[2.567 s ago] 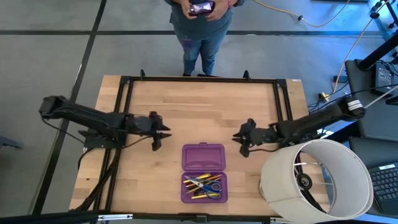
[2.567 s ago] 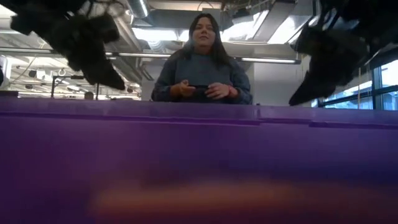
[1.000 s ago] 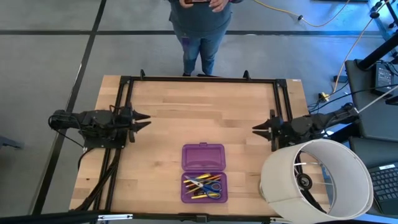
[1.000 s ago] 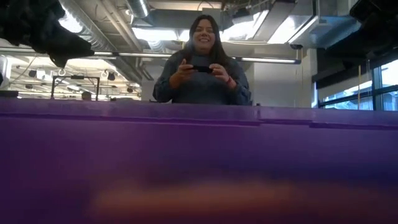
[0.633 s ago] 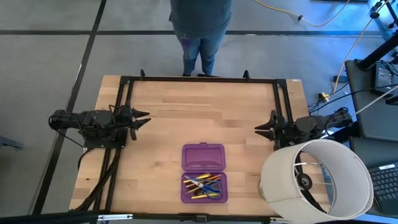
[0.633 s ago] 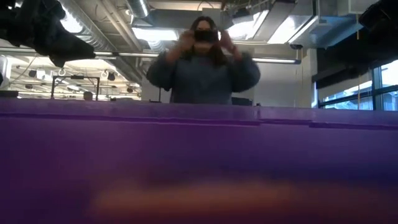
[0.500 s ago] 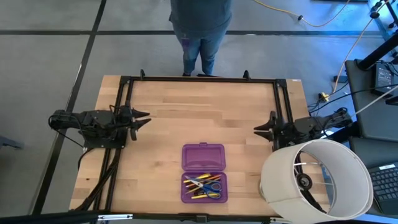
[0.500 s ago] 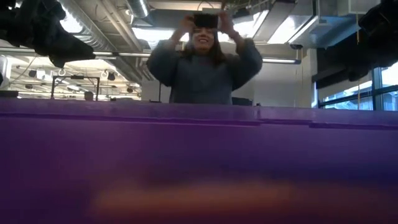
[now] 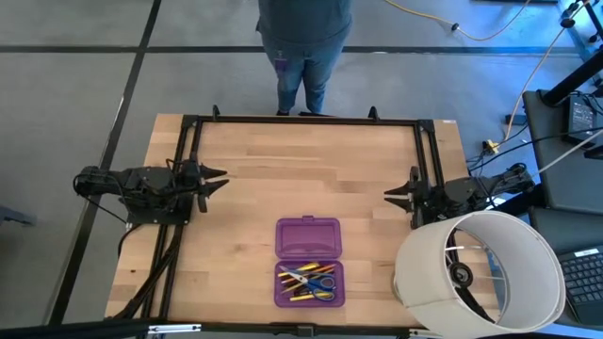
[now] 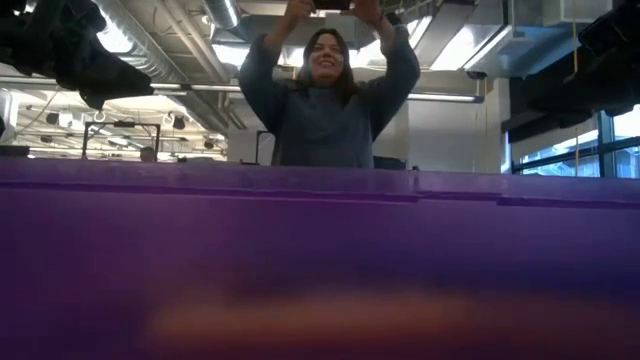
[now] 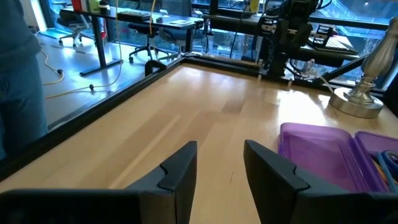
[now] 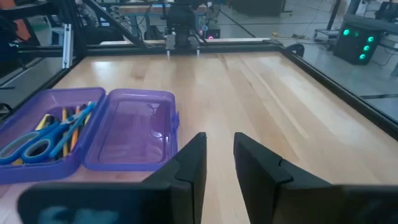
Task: Pick & place school supplies into a supply box
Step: Close the violet supply box
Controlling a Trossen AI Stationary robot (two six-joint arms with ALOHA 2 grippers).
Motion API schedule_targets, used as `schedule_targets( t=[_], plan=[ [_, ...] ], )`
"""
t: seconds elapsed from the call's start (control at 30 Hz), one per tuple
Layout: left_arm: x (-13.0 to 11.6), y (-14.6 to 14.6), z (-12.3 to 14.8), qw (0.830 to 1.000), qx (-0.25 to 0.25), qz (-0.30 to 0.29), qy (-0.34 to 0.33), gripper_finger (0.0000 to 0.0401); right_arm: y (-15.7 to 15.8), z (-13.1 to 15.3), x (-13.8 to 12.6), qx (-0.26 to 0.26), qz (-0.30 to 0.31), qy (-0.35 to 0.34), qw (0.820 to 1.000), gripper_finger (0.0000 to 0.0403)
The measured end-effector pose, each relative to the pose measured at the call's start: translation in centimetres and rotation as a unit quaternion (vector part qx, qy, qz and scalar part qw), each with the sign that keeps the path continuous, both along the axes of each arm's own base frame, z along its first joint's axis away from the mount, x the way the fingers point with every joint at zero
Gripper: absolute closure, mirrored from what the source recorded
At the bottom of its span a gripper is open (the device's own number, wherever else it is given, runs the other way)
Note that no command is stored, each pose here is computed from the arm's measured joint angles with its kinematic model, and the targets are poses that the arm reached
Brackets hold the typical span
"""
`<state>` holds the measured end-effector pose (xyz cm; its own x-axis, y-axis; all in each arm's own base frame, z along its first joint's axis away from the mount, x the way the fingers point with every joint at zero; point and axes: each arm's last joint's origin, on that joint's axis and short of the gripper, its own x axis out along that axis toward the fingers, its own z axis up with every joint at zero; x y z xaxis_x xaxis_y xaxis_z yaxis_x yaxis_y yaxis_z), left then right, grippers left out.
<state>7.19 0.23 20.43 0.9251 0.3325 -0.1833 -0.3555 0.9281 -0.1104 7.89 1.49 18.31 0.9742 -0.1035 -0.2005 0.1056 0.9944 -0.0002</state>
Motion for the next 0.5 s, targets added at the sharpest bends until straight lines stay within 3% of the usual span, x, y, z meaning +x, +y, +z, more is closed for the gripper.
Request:
schedule_targets(
  t=[0.5],
  plan=[
    [0.00, 0.00, 0.00, 1.000, 0.000, 0.000, 0.000, 0.0273, 0.00, -0.06, -0.01, -0.001, 0.000, 0.003, 1.000, 0.0316]
  ],
)
